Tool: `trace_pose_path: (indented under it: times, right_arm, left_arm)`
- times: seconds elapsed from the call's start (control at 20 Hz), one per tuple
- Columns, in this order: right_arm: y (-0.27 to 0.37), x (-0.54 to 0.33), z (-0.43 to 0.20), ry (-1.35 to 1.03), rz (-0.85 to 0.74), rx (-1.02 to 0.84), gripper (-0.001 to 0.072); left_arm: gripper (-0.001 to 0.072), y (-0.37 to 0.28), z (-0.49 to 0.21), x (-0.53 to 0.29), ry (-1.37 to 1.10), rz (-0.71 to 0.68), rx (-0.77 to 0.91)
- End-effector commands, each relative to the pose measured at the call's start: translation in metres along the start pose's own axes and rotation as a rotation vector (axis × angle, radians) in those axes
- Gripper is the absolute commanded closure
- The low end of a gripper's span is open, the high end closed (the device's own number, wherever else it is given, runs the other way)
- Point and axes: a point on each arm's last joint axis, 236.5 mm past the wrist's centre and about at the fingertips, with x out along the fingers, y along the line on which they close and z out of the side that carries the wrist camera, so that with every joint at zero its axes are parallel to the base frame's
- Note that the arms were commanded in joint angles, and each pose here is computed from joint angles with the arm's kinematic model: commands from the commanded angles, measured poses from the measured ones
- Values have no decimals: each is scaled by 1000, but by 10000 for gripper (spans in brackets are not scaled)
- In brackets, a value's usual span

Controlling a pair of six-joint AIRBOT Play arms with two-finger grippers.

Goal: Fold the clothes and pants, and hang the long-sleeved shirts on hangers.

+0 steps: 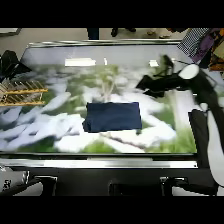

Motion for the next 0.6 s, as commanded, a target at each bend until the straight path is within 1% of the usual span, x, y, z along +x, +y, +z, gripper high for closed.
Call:
trace_pose_path:
  times: [0.0,0.1,0.2,0.35,0.55]
  right_arm:
    - [-96,-51,14,-19,-30,86,154]
    - [-126,-41,-1,27,43,173,154]
    - [-139,-13,-25,99,101,210,154]
    - [-140,36,-54,198,149,227,154]
    - [-127,85,-81,298,160,201,155]
  left_arm:
    - [692,0,5,0,-22,-2,3]
    - [692,0,5,0,-21,-2,3]
    - [692,0,5,0,-21,-2,3]
    - [692,0,5,1,-20,-2,2]
    - [691,0,5,1,-20,-2,1]
